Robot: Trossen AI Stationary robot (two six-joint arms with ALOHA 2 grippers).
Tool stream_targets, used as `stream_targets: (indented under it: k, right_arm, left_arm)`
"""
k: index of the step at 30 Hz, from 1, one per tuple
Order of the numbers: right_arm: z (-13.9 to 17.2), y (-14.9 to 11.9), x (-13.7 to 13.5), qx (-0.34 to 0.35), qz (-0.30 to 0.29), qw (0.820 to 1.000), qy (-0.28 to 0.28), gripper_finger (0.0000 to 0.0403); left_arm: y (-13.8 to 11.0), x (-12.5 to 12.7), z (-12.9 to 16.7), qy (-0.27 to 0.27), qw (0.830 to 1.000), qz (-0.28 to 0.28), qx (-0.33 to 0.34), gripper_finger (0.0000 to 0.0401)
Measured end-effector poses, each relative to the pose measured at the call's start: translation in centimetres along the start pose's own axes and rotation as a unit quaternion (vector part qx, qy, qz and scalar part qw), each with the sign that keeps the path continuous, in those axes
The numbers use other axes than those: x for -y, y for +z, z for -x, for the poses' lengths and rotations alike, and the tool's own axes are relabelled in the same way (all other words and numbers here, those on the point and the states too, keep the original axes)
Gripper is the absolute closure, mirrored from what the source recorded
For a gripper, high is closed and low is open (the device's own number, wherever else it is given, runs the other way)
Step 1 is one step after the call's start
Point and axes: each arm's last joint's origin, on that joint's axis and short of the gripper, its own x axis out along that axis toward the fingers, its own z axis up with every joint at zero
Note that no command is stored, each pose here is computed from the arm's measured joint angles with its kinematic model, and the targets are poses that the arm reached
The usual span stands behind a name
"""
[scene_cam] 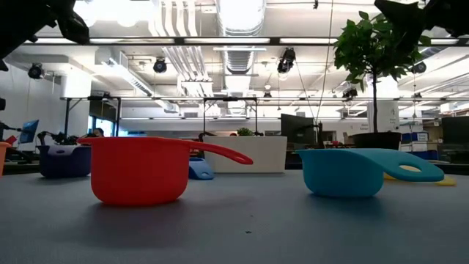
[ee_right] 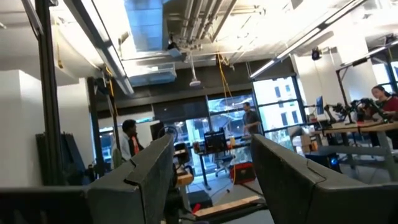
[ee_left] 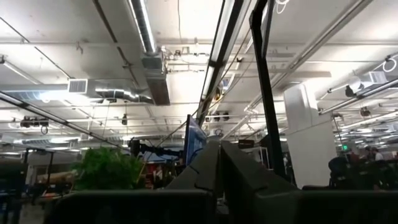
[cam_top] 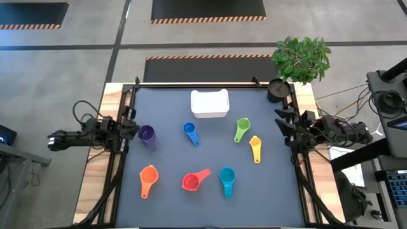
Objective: Nest measuring cups in basket
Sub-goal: Stack the orange measuring cup on top of the purple measuring cup
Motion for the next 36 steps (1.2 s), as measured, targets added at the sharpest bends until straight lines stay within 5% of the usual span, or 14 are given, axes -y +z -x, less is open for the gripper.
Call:
stream_targets:
  k: [10,36]
  right_arm:
    - [-0.09,-0.11,-0.02,-0.004,0.001,1.000,0.000,0.0199]
    - [-0.89,-0.39,-0.21,-0.002,-0.013,1.000,-0.009,0.0200]
  left_arm:
    - [-0.01,-0.05,-0.03,0.009,0.999,0.053,0.001,0.0401]
    - [-0.04,-0.06,-0.08,0.010,0.998,0.057,0.000,0.0401]
